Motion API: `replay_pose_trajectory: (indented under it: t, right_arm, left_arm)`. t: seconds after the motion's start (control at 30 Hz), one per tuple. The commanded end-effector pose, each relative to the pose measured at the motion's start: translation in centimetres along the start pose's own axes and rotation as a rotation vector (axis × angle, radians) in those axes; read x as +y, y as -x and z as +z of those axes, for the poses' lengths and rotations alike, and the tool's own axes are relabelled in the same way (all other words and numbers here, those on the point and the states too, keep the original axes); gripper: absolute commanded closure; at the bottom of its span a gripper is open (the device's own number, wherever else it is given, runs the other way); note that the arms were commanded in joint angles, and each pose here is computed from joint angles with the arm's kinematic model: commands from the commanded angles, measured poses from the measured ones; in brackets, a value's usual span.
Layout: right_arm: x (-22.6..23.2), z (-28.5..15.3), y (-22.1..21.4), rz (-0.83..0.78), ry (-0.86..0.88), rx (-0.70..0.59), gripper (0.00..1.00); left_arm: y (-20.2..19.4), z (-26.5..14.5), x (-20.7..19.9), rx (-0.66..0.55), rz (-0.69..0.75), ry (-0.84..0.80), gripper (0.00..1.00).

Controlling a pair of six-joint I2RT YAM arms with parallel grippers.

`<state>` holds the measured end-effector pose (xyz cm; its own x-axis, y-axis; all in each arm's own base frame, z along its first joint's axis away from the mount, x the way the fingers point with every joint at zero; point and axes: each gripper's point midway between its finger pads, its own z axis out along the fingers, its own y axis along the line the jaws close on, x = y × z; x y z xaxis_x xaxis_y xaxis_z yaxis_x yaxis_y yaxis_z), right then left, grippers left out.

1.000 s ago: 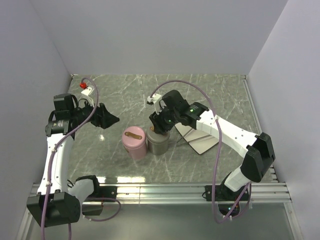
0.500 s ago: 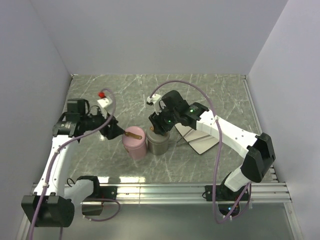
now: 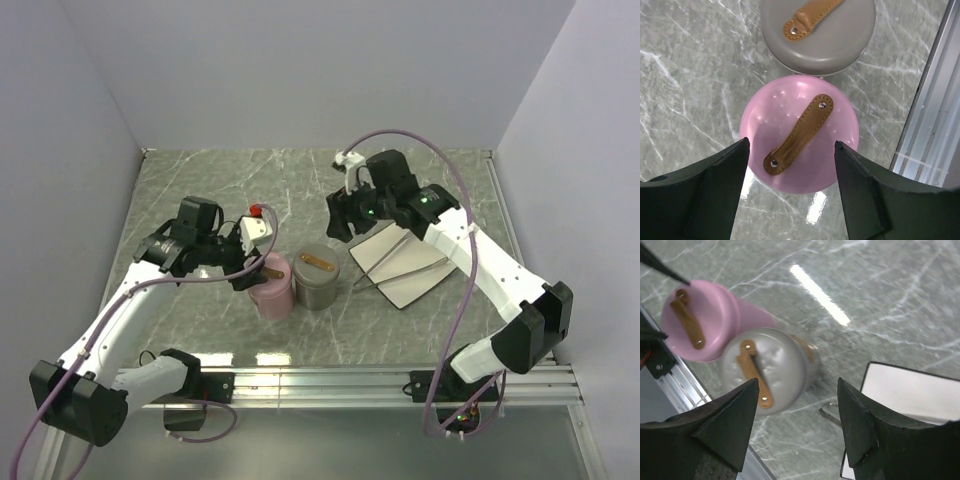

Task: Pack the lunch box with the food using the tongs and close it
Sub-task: Adjust the box lid on the packing box, then reset both arms

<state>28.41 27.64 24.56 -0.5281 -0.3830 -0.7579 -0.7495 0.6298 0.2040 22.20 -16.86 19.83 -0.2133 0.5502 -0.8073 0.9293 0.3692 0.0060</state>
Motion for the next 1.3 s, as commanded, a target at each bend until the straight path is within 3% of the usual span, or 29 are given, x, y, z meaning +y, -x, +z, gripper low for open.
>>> replay_pose_trajectory:
  t: [0.0,0.27,0.43,0.63,0.7,0.77,0.8,0.97,1.0,1.07,1.13,1.27]
  right_arm:
    - [-0.7,-2.4,1.1,0.054,0.006,-0.048,0.29]
    - [-1.9,-3.6,0.2,0.082,-0.022,-0.051,0.28]
    - [-2.1,-4.5,0.4,0.081,-0.035,-0.068,0.27]
    - [-3.0,-6.0,1.2,0.094,-0.062,-0.104,0.26]
    - [-3.9,-6.6,1.2,0.112,-0.084,-0.116,0.24]
    - [-4.8,-7.8,1.2,0.130,-0.110,-0.134,0.14]
    - [-5.3,-8.2,1.1,0.139,-0.123,-0.138,0.14]
    - [-7.4,-10.9,0.3,0.186,-0.194,-0.190,0.11]
    - [-8.2,-11.6,0.1,0.206,-0.219,-0.202,0.02]
    - [-8.9,-12.6,-0.6,0.228,-0.247,-0.219,0.02]
    - [-10.1,-13.5,-1.8,0.293,-0.291,-0.225,0.02]
    - [-12.2,-14.4,-4.5,0.377,-0.390,-0.217,0.01]
  left_arm:
    - [1.0,0.3,0.6,0.013,0.073,0.032,0.26]
    - [-1.1,2.5,-0.1,0.123,0.095,0.011,0.25]
    - [-0.4,2.3,-0.7,0.115,0.089,-0.007,0.23]
    - [4.3,0.5,-0.7,0.021,0.044,0.012,0.18]
    - [6.9,-0.5,-0.5,-0.040,0.042,0.027,0.11]
    - [9.3,-1.8,0.2,-0.106,0.009,0.071,0.05]
    - [10.1,-2.2,0.6,-0.128,-0.007,0.091,0.03]
    - [13.4,-5.3,5.3,-0.233,-0.217,0.270,0.01]
    - [13.5,-5.6,5.9,-0.243,-0.297,0.284,0.01]
    - [13.4,-6.7,8.4,-0.259,-0.409,0.321,0.01]
    - [11.7,-7.4,11.2,-0.252,-0.577,0.373,0.01]
    - [7.6,-9.1,15.3,-0.262,-0.759,0.451,0.01]
